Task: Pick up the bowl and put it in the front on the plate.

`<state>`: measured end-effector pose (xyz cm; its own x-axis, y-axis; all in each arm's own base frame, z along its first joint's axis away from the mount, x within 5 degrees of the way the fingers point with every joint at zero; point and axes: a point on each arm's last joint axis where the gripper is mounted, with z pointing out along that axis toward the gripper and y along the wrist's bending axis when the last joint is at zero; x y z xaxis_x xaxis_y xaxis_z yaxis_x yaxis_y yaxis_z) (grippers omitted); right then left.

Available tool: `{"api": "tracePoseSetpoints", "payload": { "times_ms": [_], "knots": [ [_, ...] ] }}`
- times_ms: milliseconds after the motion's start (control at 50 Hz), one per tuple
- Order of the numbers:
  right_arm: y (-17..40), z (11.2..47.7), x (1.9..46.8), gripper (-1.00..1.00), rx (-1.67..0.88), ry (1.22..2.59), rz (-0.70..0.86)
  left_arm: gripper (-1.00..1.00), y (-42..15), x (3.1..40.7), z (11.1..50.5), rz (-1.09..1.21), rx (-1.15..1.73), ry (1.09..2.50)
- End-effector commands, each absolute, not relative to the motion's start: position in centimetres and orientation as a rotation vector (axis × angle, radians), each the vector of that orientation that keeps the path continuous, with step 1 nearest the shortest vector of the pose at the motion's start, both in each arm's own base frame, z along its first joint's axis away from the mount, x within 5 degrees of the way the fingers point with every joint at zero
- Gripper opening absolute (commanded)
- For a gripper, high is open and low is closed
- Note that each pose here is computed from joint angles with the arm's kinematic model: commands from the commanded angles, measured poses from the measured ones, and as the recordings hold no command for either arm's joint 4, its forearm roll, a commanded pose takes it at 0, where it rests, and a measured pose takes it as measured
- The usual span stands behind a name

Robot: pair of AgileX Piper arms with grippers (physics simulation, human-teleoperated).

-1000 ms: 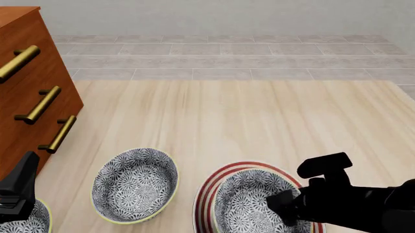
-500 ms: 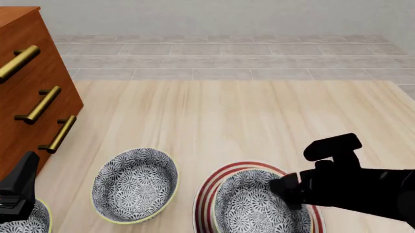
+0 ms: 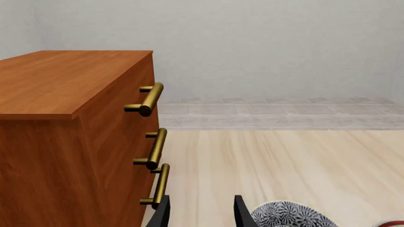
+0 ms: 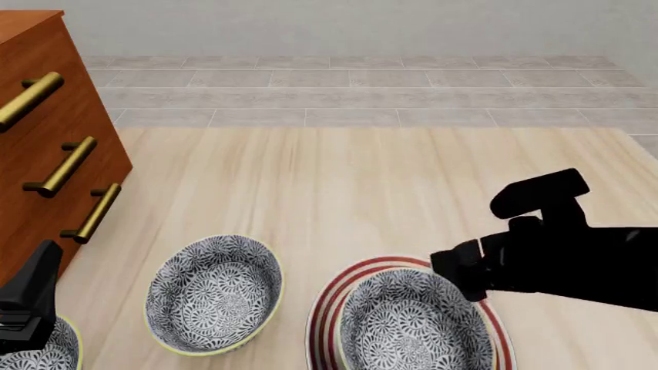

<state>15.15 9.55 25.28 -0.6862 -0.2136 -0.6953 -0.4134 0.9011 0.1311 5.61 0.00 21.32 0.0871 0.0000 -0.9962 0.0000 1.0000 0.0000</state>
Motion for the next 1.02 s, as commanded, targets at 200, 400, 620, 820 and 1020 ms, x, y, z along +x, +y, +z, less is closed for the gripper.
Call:
{"api": "tracePoseSetpoints", "payload": {
  "times_ms": [200, 400, 620, 820, 1020],
  "knots": [
    [10.4, 26.9, 15.7, 1.0, -0.481, 2.285, 0.385, 1.0, 0.0, 5.6, 21.3, 0.0, 0.0, 1.484],
    [10.5, 28.7, 16.0, 1.0, -0.447, 2.191, 0.418, 1.0, 0.0, 5.6, 21.3, 0.0, 0.0, 1.484],
    [10.6, 30.3, 16.7, 1.0, -0.418, 2.093, 0.44, 1.0, 0.0, 5.6, 21.3, 0.0, 0.0, 1.484],
    [10.5, 30.0, 17.6, 1.0, -0.413, 2.036, 0.415, 1.0, 0.0, 5.6, 21.3, 0.0, 0.0, 1.484],
    [9.8, 31.4, 17.9, 1.0, -0.356, 1.928, 0.422, 1.0, 0.0, 5.6, 21.3, 0.0, 0.0, 1.484]
  ]
}}
